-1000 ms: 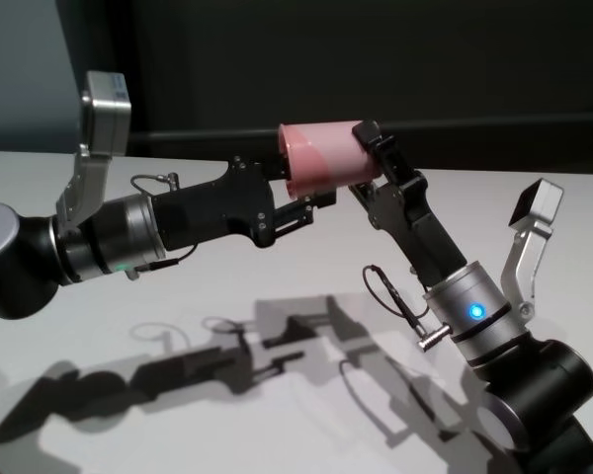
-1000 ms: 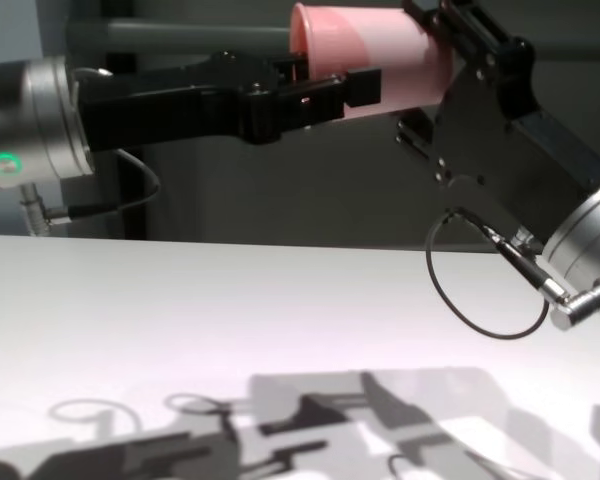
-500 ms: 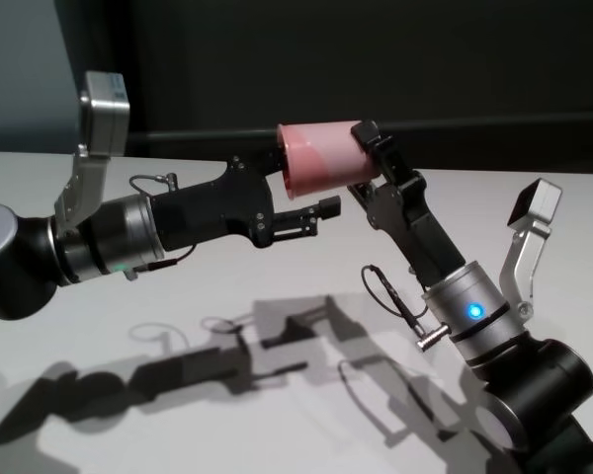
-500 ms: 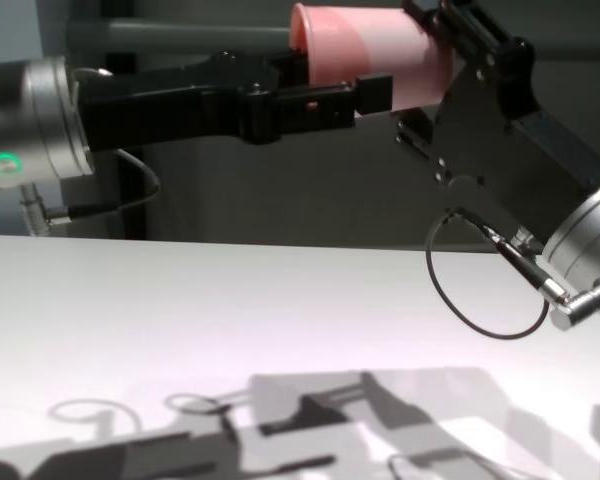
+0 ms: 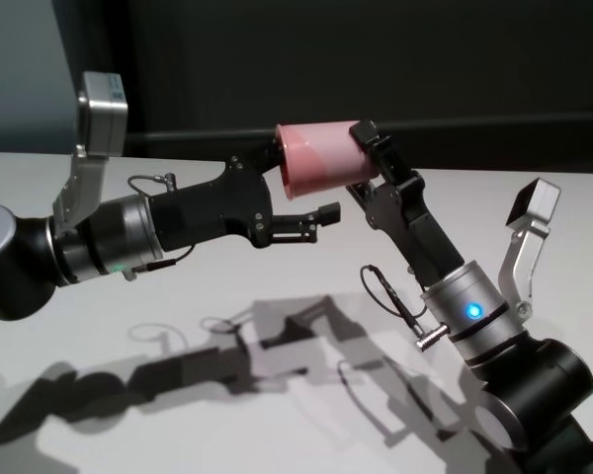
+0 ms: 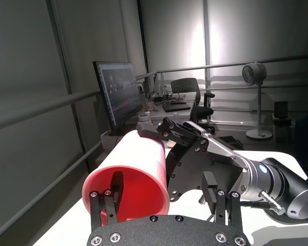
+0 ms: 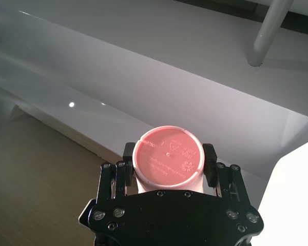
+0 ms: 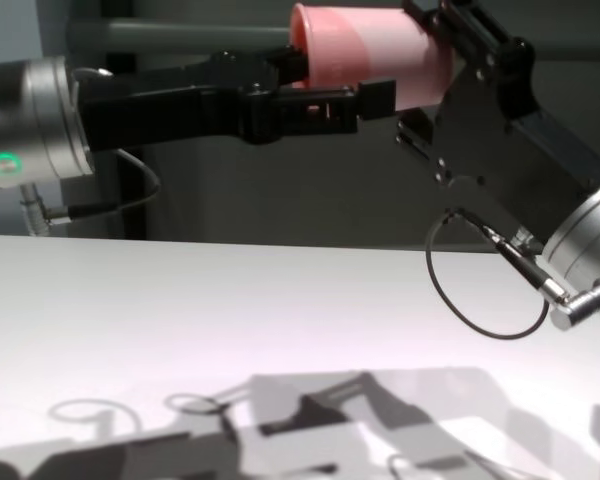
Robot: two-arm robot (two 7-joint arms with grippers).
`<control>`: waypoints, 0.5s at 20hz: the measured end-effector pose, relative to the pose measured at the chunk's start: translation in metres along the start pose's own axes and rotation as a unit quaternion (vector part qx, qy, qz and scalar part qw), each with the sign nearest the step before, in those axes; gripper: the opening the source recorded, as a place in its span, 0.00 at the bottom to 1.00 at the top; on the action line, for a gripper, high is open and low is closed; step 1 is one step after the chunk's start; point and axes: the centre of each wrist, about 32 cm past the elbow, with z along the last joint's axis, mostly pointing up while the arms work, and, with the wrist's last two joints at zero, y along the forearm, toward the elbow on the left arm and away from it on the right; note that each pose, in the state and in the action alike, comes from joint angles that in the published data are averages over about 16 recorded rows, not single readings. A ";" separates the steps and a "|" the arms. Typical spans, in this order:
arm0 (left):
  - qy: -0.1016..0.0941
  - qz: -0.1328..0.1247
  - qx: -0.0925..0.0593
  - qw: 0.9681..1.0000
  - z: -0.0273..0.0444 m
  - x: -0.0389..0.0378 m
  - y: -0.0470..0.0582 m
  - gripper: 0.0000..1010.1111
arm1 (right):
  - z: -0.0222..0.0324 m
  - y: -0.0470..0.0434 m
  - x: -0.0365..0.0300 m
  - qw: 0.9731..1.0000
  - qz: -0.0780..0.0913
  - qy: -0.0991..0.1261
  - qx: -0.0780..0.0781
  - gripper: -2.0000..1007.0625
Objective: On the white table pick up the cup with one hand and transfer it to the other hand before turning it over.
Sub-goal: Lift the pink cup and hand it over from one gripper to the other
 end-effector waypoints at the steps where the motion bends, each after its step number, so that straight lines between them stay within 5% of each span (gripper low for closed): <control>1: 0.000 0.000 0.000 1.000 0.0001 0.0000 0.000 0.97 | 0.0000 0.0000 0.0000 1.000 0.000 0.000 0.000 0.76; 10: -0.004 -0.001 0.003 1.000 0.0014 -0.0023 0.001 0.99 | 0.0000 0.0000 0.0000 1.000 0.000 0.000 0.000 0.76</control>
